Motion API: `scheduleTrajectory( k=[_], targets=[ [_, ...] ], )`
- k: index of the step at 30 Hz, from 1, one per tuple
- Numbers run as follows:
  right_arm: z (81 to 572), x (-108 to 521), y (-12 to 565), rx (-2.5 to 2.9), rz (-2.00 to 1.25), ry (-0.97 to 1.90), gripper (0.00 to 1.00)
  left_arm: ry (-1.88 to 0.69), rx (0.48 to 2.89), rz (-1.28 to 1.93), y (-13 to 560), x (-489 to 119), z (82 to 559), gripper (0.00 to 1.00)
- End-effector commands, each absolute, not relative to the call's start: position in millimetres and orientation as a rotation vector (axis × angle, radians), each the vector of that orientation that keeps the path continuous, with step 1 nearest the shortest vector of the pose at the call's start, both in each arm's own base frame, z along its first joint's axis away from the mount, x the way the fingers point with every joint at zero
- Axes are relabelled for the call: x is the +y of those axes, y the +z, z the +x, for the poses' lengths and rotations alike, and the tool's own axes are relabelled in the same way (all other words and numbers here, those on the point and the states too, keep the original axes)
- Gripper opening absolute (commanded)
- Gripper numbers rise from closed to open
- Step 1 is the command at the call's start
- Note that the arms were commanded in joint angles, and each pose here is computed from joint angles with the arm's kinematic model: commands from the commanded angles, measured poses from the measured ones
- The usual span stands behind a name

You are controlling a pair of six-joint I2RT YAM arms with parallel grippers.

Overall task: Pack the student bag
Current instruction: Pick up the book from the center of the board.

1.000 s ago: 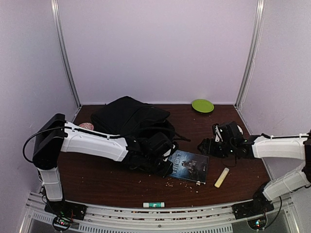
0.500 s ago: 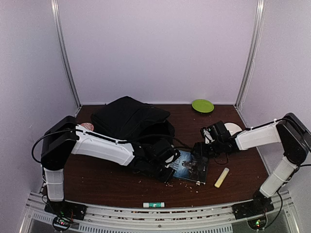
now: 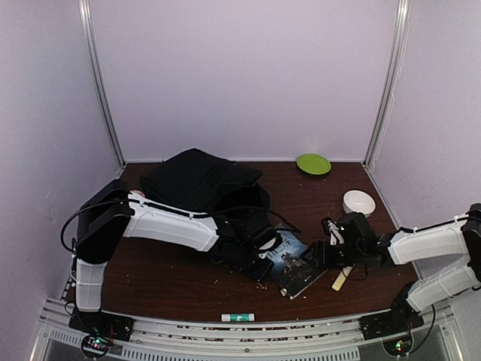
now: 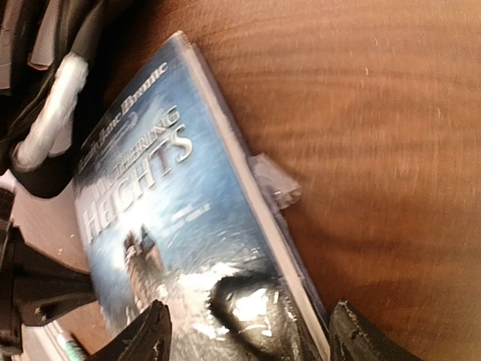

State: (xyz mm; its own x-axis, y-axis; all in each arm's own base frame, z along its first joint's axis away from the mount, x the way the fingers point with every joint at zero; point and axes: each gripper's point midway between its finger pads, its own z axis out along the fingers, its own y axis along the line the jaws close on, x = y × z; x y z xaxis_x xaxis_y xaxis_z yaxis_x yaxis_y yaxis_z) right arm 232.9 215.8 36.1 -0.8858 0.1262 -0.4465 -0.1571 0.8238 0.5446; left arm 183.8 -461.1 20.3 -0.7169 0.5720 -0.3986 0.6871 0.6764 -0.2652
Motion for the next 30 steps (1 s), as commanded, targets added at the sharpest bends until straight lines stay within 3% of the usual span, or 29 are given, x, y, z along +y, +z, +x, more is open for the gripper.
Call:
scheduleTrajectory(
  k=[1,14,30],
  targets=[
    [198,248,48,2.554,0.054,1.128,0.71,-0.688,2.460,0.952,46,-501,219,0.00],
    [178,274,68,2.495,0.150,1.382,0.70,-0.778,2.441,0.946,51,-523,226,0.00],
    [197,283,109,2.274,0.328,1.573,0.59,-0.829,2.476,0.926,45,-517,214,0.00]
  ],
)
